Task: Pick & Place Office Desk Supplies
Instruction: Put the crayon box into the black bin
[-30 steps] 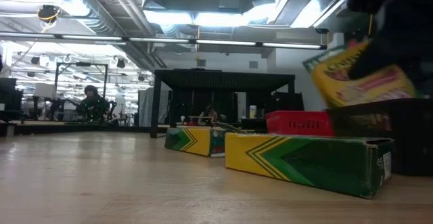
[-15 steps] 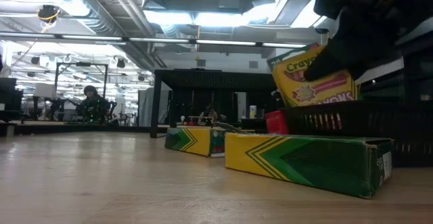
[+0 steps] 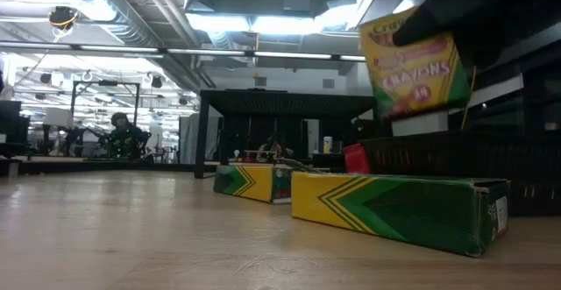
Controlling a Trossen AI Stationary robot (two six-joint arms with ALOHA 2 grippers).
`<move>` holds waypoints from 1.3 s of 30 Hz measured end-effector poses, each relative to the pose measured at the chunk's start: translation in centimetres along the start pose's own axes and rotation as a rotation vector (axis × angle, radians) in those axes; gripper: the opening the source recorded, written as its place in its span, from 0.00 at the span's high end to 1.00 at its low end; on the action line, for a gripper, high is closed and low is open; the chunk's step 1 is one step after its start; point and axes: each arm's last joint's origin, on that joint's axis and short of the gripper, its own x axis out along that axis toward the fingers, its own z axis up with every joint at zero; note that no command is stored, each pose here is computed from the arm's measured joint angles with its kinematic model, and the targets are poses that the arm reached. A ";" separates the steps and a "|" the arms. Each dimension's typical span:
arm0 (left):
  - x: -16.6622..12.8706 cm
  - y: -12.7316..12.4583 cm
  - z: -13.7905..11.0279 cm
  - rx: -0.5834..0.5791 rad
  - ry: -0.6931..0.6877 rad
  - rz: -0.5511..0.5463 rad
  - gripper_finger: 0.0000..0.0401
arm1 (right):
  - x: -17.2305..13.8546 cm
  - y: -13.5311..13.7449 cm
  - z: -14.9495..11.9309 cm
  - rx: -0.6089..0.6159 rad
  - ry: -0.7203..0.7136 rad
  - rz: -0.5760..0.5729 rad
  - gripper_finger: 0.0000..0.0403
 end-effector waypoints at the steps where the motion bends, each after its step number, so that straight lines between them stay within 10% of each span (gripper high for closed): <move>1: 0.0 0.0 0.0 0.000 0.000 0.000 0.72 | -0.4 0.1 0.0 0.029 -0.026 -0.034 0.71; 23: 0.0 -0.2 -0.5 0.038 0.043 -0.068 0.72 | -0.6 -0.1 -4.6 0.290 -0.173 -0.225 0.71; 39: 0.0 -0.3 -0.7 0.059 0.063 -0.071 0.72 | -1.7 4.3 -1.0 0.238 -0.142 -0.181 0.71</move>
